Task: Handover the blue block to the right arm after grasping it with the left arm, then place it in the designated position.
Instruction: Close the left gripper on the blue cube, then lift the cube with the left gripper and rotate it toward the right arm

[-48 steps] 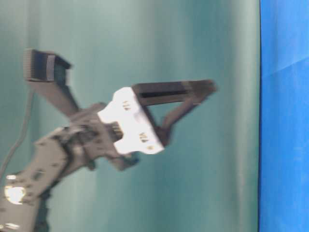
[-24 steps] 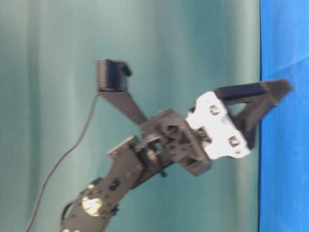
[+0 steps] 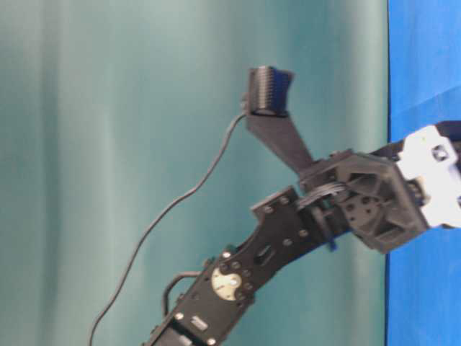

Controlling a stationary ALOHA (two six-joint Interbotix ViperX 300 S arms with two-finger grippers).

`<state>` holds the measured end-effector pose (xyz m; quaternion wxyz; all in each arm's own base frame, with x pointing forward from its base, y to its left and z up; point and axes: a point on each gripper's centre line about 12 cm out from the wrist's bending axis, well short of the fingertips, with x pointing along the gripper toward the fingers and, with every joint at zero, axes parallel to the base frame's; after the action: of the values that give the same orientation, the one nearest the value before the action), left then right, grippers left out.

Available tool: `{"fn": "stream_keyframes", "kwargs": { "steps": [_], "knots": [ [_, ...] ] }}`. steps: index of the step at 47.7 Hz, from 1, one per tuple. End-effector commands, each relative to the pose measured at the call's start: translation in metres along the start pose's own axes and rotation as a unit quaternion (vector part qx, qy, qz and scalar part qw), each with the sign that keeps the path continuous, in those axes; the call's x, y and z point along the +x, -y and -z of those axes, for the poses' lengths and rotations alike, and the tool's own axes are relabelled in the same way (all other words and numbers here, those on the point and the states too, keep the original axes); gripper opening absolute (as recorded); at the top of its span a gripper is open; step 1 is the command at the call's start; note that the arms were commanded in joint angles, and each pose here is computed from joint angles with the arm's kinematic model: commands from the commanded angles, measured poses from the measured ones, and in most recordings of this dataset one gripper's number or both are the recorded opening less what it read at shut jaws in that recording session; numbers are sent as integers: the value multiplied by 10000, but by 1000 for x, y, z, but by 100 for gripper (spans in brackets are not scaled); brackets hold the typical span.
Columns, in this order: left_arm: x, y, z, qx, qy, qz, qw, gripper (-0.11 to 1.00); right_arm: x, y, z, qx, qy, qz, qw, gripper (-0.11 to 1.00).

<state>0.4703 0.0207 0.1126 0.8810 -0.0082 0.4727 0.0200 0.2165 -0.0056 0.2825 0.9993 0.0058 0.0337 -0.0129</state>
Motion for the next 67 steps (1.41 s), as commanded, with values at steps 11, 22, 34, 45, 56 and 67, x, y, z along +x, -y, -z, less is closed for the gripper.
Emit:
{"fn": "stream_keyframes", "kwargs": {
  "steps": [11, 22, 34, 45, 56, 67],
  "knots": [
    [4, 1, -2, 28, 92, 7, 10000, 91, 3, 0, -6, -15, 69, 5, 10000, 96],
    [5, 1, 4, 36, -8, 7, 10000, 91, 3, 0, -6, -7, 77, 7, 10000, 96],
    [5, 1, 2, 43, 0, 7, 10000, 90, 3, 0, -6, -7, 77, 7, 10000, 96],
    [4, 1, 3, 289, -7, 9, 9996, 47, 3, 0, -7, -7, 92, 7, 10000, 96],
    [3, 1, 3, 388, -76, 8, 9992, 46, 3, 0, -7, 0, 84, 7, 10000, 96],
    [1, 1, 0, 366, -53, 10, 9993, 46, 3, 0, -7, 16, 84, 8, 10000, 96]
  ]
}}
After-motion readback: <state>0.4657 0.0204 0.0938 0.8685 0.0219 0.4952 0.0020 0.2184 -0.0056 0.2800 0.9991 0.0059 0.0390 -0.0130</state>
